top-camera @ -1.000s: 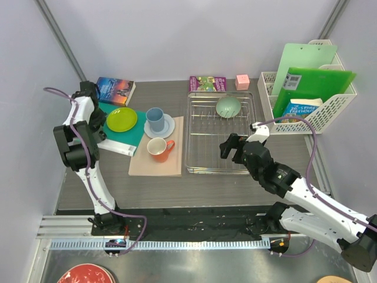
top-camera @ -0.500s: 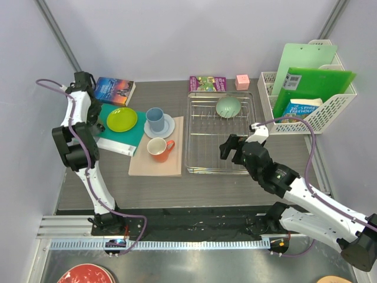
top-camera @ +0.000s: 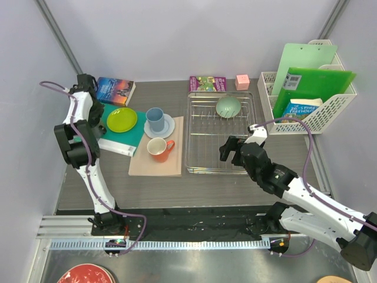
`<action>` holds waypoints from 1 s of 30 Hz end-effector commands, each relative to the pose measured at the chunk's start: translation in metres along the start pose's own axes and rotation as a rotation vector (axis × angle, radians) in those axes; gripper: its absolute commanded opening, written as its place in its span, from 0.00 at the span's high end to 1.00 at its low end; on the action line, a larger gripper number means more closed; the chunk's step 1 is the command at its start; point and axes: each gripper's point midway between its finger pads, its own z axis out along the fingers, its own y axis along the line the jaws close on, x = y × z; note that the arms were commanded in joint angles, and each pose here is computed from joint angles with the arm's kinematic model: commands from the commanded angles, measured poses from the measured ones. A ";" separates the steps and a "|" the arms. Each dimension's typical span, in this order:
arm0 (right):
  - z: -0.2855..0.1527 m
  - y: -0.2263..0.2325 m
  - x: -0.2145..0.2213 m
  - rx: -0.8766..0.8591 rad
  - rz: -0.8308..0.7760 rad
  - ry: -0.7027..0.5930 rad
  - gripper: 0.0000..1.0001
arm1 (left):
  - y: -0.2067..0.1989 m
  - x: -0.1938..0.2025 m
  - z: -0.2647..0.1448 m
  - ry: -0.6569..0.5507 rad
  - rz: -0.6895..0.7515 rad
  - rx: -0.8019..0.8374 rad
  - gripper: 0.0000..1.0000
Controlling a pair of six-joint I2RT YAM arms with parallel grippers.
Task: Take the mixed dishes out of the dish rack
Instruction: Place the cup at the center of the board.
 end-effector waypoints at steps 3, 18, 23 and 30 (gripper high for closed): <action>0.000 0.004 -0.012 -0.007 0.007 -0.046 0.01 | -0.001 -0.022 -0.013 -0.060 -0.012 0.010 0.71; -0.001 0.009 -0.037 0.019 -0.025 -0.090 0.00 | -0.016 -0.061 -0.115 -0.187 -0.136 0.162 0.38; -0.001 0.005 -0.050 0.060 -0.011 -0.133 0.00 | -0.043 -0.065 -0.188 -0.268 -0.140 0.313 0.37; 0.020 -0.007 -0.077 0.171 0.014 -0.177 0.00 | -0.132 0.037 -0.300 -0.301 0.119 0.657 0.37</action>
